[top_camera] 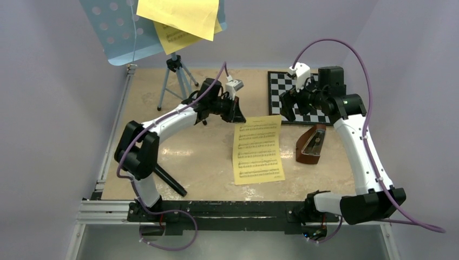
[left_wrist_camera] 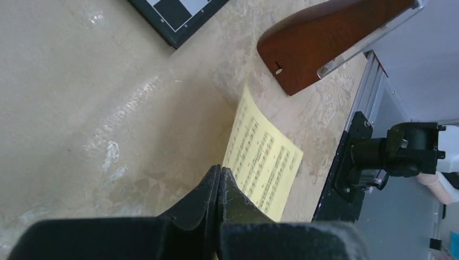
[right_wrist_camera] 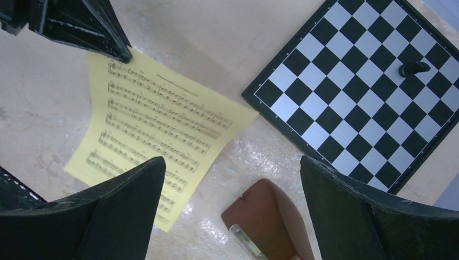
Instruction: Pack up the instrument practice props
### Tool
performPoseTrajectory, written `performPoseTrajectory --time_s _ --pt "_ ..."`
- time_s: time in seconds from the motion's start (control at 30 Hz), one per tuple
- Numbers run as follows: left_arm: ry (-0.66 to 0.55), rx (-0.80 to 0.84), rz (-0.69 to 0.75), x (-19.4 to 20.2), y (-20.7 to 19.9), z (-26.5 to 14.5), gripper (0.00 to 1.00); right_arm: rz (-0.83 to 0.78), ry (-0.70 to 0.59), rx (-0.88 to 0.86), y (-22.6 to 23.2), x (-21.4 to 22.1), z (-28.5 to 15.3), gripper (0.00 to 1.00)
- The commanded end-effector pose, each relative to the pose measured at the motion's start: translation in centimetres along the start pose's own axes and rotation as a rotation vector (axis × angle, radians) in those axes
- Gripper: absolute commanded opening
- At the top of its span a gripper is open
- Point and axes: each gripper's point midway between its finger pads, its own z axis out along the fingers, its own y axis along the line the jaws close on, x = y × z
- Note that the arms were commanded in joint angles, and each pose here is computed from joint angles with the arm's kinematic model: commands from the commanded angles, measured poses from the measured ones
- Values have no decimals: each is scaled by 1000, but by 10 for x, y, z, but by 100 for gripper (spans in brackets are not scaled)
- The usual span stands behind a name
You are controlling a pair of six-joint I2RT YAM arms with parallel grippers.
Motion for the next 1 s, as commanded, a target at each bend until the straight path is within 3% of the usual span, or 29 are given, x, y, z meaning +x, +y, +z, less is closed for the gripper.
performPoseTrajectory --time_s 0.0,0.23,0.43,0.67,0.97 --pt "6 -4 -164 -2 1 21 0 18 -24 17 -9 -6 5 98" --pt "96 7 -180 28 12 45 0 32 -15 21 -15 -5 9 98" --pt "158 82 -12 45 13 40 0 46 -18 19 -13 -5 8 98" --pt "147 65 -181 45 17 55 0 44 -6 23 -11 3 6 99" --pt "143 17 -193 43 23 73 0 49 7 14 -8 9 3 99"
